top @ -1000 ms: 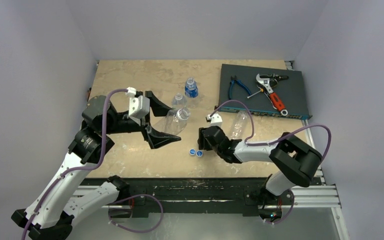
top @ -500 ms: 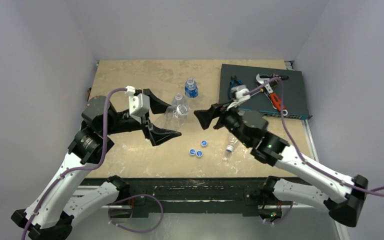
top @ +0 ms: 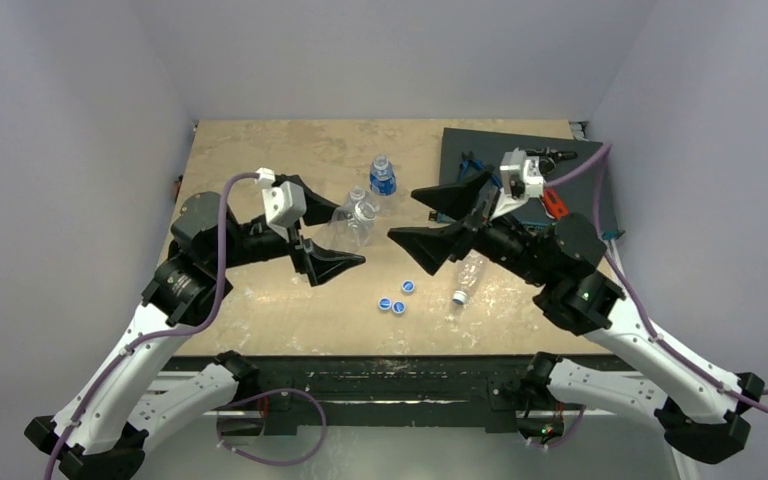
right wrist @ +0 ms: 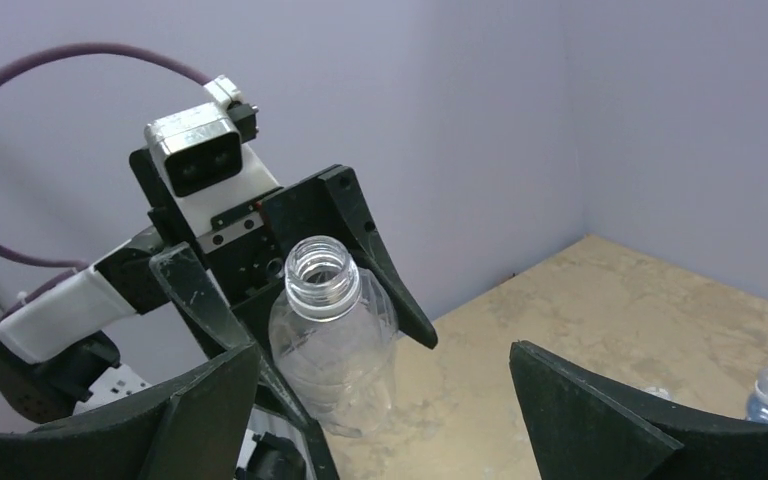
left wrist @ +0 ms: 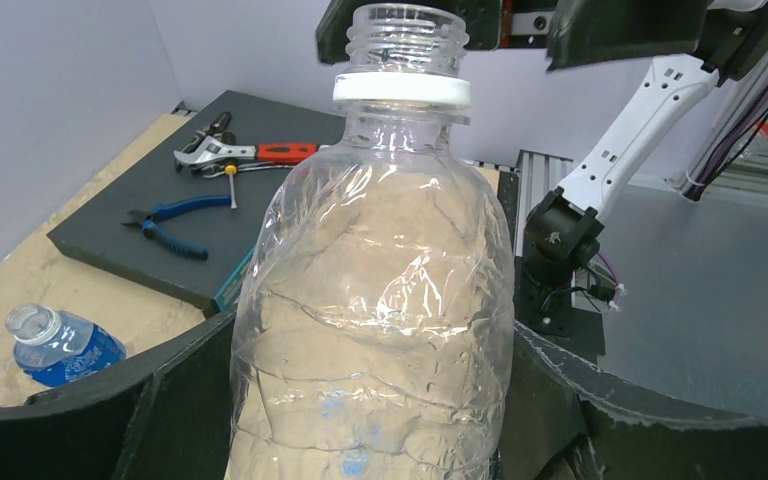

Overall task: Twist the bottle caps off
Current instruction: Place the bottle cap at the center of the board, then place the plastic bottle at the center of the board.

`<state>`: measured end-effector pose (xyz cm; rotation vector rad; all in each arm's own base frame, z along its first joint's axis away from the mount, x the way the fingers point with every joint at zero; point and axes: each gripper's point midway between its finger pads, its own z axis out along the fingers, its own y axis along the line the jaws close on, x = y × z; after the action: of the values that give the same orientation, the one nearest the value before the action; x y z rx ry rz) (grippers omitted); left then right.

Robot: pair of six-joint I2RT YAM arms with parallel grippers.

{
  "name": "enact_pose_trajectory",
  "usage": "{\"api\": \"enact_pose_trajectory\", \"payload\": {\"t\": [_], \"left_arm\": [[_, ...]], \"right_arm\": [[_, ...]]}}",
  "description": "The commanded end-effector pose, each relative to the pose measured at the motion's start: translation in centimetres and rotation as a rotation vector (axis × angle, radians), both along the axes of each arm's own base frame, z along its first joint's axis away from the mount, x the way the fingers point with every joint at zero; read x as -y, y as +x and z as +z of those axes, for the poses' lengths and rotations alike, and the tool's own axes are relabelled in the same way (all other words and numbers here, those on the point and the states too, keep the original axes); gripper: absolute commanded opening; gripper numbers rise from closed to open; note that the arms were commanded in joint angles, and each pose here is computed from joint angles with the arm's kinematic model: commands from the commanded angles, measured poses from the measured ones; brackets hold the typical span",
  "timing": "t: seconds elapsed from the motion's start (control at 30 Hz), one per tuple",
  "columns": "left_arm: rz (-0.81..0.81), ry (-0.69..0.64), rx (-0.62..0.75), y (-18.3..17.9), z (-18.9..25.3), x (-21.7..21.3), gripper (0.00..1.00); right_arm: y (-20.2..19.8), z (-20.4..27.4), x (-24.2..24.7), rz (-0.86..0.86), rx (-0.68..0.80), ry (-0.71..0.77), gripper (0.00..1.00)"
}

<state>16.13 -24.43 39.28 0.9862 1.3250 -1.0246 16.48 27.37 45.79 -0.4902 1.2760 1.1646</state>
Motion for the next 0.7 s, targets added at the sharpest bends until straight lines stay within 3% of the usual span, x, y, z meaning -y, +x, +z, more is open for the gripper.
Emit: {"api": "enact_pose_trajectory", "payload": {"t": [0.0, 0.2, 0.37, 0.53, 0.67], "left_arm": [[-0.012, -0.044, 0.025, -0.2, 1.3, 0.2, 0.0], [-0.028, -0.035, 0.016, -0.3, 0.7, 0.3, 0.0], [-0.019, -0.028, 0.013, -0.1, 0.4, 0.3, 0.0], [-0.011, -0.03, 0.011, 0.1, 0.4, 0.3, 0.0], [-0.014, -0.034, 0.003, 0.3, 0.5, 0.5, 0.0]], "right_arm": [[-1.0, 2.3, -1.7, 0.099, 0.058, 0.032, 0.99], [-0.6, 3.4, -3.6, 0.154, 0.068, 0.095, 0.96], [0.2, 3.4, -4.9, 0.169, 0.051, 0.114, 0.84], [0.3, 2.8, -6.0, 0.195, 0.021, 0.112, 0.66], [0.5, 1.9, -6.9, 0.191, -0.006, 0.093, 0.38]]}}
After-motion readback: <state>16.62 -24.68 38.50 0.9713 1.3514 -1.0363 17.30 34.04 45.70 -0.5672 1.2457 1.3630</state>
